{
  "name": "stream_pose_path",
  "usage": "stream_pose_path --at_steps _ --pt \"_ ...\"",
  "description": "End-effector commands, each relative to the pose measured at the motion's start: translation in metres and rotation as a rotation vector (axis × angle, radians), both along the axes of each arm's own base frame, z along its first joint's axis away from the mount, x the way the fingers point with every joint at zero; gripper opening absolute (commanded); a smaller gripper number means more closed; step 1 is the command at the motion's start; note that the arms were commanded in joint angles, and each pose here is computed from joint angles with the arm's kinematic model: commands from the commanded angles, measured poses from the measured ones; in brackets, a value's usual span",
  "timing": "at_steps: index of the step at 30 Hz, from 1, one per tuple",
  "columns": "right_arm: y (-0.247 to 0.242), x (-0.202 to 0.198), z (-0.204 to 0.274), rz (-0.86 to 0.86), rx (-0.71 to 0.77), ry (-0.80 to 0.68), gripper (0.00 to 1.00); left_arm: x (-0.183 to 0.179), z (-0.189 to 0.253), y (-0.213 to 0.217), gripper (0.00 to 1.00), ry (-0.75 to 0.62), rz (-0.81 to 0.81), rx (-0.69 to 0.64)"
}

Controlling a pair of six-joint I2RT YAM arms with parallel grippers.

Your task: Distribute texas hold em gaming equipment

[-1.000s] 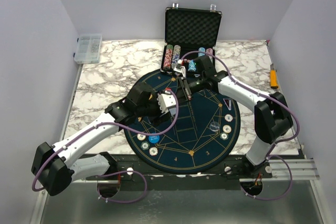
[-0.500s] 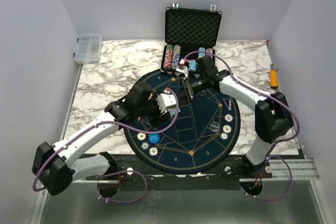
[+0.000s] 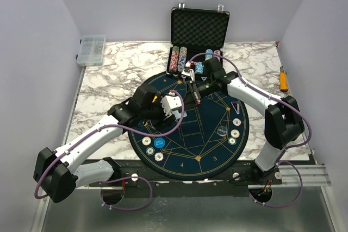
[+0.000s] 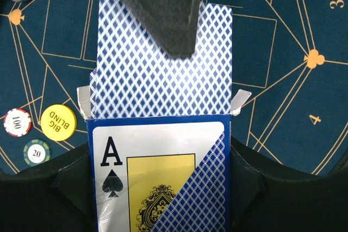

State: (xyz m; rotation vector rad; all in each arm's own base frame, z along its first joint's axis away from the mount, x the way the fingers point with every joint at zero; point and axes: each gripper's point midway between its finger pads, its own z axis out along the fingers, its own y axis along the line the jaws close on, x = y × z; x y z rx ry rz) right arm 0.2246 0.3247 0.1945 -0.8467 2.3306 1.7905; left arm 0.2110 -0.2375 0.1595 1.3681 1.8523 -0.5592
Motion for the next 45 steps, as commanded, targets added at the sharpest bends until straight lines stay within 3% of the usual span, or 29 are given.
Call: stream_pose_path --at_steps 1,4,23,31,37,45 --pt "-0.014 0.006 0.0 -0.033 -0.033 -0.004 0.06 0.006 0.022 0.0 0.0 -0.058 0.007 -0.073" --pt "-0.017 0.006 0.006 -0.027 -0.018 -0.011 0.01 0.008 0.02 0.003 0.0 -0.06 0.015 -0.069" --pt "-0.06 0.003 0.031 -0.006 0.068 -0.034 0.01 0.019 0.018 0.032 0.0 -0.071 0.134 -0.09" --pt "-0.049 -0.039 -0.02 0.159 -0.039 0.005 0.01 0.038 0.044 0.056 0.0 -0.06 0.3 -0.156" --pt "-0.014 -0.09 -0.072 0.333 -0.19 -0.104 0.01 0.041 0.051 0.084 0.0 -0.032 0.407 -0.169" --pt "0.003 -0.128 -0.129 0.505 -0.329 -0.21 0.01 0.029 0.054 0.093 0.0 -0.012 0.457 -0.216"
